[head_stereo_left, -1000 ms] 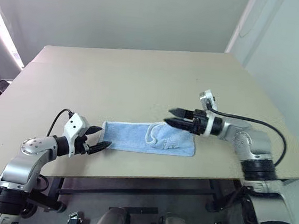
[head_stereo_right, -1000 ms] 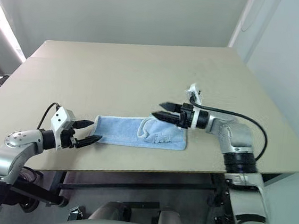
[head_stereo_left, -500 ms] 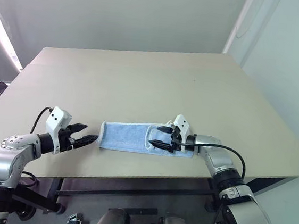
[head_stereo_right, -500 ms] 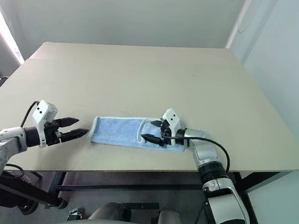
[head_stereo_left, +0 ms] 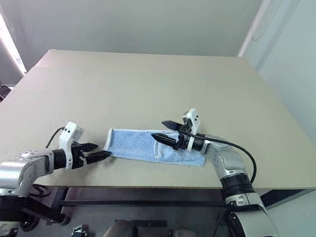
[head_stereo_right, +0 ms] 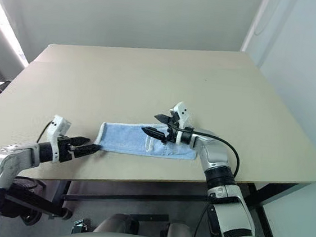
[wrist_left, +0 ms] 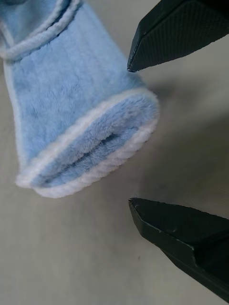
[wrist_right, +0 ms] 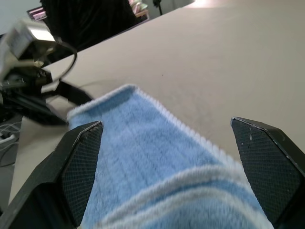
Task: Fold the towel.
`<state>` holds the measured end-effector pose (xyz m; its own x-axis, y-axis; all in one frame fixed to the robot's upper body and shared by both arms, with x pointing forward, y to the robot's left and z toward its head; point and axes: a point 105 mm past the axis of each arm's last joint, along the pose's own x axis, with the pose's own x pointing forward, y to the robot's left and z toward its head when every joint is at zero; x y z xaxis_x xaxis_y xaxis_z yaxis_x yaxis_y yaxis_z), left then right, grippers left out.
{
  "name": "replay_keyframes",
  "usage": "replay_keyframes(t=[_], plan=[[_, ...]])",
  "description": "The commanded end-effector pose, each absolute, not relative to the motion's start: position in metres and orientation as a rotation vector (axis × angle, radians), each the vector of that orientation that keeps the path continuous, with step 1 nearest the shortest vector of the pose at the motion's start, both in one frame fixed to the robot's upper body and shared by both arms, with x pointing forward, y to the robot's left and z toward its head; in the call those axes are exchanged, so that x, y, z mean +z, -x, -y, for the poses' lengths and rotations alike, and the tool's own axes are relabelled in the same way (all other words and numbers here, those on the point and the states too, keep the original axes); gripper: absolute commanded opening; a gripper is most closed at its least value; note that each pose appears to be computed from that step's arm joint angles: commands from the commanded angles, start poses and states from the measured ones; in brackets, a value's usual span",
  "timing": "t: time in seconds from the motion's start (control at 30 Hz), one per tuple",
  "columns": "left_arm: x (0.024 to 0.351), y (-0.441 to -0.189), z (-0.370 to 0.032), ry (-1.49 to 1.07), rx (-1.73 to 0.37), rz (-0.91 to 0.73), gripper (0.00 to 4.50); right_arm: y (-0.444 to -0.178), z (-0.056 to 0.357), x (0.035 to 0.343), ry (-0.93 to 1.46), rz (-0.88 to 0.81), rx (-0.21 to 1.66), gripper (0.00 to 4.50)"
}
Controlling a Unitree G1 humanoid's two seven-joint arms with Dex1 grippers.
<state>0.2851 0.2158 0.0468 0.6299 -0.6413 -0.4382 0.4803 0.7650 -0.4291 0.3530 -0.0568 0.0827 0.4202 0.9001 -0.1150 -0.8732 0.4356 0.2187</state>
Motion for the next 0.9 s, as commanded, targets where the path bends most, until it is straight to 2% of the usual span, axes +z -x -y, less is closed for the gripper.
replay_keyframes(t=[0.03,0.17,0.3,0.4,0.53,0.63,0.67,0.8,0.9], plan=[[0.047,-0.29,-0.206,0.397,-0.669,-0.621,4.46,-0.356,0.057,0.099,-0.118,-0.159,1.099,4.5],[0.034,-0.283,-0.199,0.481,-0.692,-0.7,4.46,-0.361,0.064,0.103,-0.095,-0.135,1.05,4.5],[0.032,-0.282,-0.192,0.529,-0.709,-0.708,4.46,-0.364,0.07,0.105,-0.091,-0.13,1.018,4.5],[0.034,-0.283,-0.184,0.559,-0.736,-0.702,3.88,-0.367,0.074,0.107,-0.091,-0.121,0.993,4.5],[0.037,-0.284,-0.174,0.554,-0.777,-0.701,2.55,-0.369,0.077,0.107,-0.084,-0.128,0.971,4.5],[0.04,-0.288,-0.172,0.544,-0.788,-0.682,1.48,-0.371,0.081,0.105,-0.079,-0.134,0.945,4.5],[0.041,-0.289,-0.172,0.55,-0.787,-0.677,0.78,-0.372,0.082,0.104,-0.076,-0.137,0.939,4.5],[0.051,-0.292,-0.186,0.536,-0.767,-0.64,0.03,-0.372,0.088,0.1,-0.07,-0.144,0.912,4.5],[0.053,-0.293,-0.201,0.462,-0.717,-0.633,0.03,-0.371,0.089,0.099,-0.065,-0.144,0.912,4.5]])
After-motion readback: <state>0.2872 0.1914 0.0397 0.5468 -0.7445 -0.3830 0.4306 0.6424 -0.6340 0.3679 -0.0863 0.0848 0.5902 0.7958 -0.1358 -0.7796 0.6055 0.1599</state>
